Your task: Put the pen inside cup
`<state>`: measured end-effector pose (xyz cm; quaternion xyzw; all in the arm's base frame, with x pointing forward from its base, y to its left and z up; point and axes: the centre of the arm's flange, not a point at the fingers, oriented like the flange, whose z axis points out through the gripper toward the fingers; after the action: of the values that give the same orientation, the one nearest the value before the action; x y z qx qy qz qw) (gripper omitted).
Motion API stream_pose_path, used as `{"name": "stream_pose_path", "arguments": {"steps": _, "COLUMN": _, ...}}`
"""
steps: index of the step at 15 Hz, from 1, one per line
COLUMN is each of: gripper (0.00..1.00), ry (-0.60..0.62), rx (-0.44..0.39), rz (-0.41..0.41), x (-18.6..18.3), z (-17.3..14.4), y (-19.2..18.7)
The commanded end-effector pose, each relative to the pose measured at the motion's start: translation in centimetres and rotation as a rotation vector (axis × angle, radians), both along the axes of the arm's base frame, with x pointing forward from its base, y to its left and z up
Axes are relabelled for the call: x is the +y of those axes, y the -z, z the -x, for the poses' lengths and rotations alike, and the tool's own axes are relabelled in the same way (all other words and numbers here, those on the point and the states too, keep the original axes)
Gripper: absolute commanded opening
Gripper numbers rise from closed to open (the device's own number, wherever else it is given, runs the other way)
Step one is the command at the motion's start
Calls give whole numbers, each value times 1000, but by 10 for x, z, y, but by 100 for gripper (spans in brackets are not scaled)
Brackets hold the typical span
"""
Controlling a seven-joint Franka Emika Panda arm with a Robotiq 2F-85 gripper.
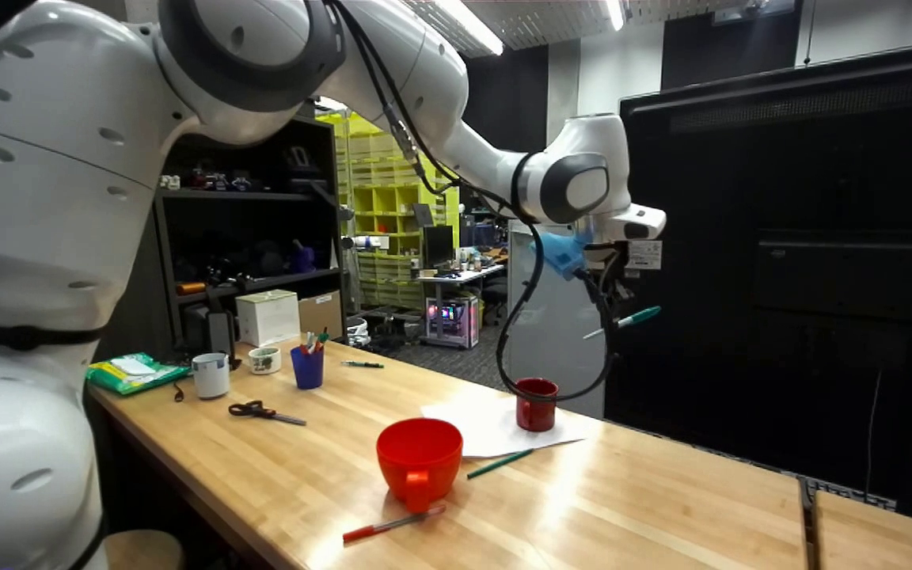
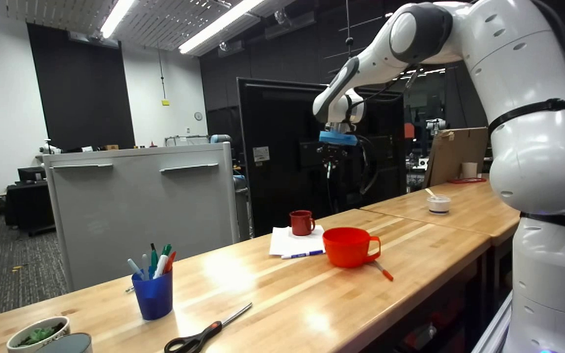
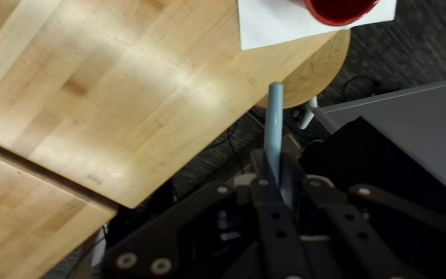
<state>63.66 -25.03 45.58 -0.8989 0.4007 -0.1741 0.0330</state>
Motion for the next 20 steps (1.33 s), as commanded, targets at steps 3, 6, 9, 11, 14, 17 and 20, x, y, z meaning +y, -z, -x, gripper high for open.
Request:
{"name": "stream_pose_path", "arguments": {"steps": 3, "gripper": 3, "ry": -304, "rx": 8, "rz": 86, "x": 92, "z": 1, "y": -37}}
{"name": "stream_pose_path", "arguments": {"steps": 6, "gripper": 3, "ry": -465, "rx": 37, "rz": 123, "x": 141, "z": -1, "y": -41}}
{"name": "stream_pose_path", "arguments": {"steps": 9, "gripper": 3, "ry": -617, "rx": 80, "rz": 171, "x": 186, "z": 2, "y": -34}}
{"name": "stream_pose_path", "arguments": {"steps": 11, "gripper": 3, "ry": -716, "rx": 111, "rz": 210, "x": 215, "z": 8, "y": -27}}
{"name": "stream_pose_path", "arguments": {"steps": 14, "gripper": 3, "ry": -861, "rx": 158, "rz": 272, "x": 256, "z": 16, "y": -14}}
{"name": "stream_pose_path", "arguments": {"steps": 17, "gripper": 3, "ry": -1003, "rx": 202, "rz": 320, "x": 293, "z": 24, "y": 0}}
{"name": "stream_pose_path", "arguments": {"steps": 20, "gripper": 11, "ry": -976, "rx": 196, "rz": 294, "x": 296, "z": 10, "y": 9}}
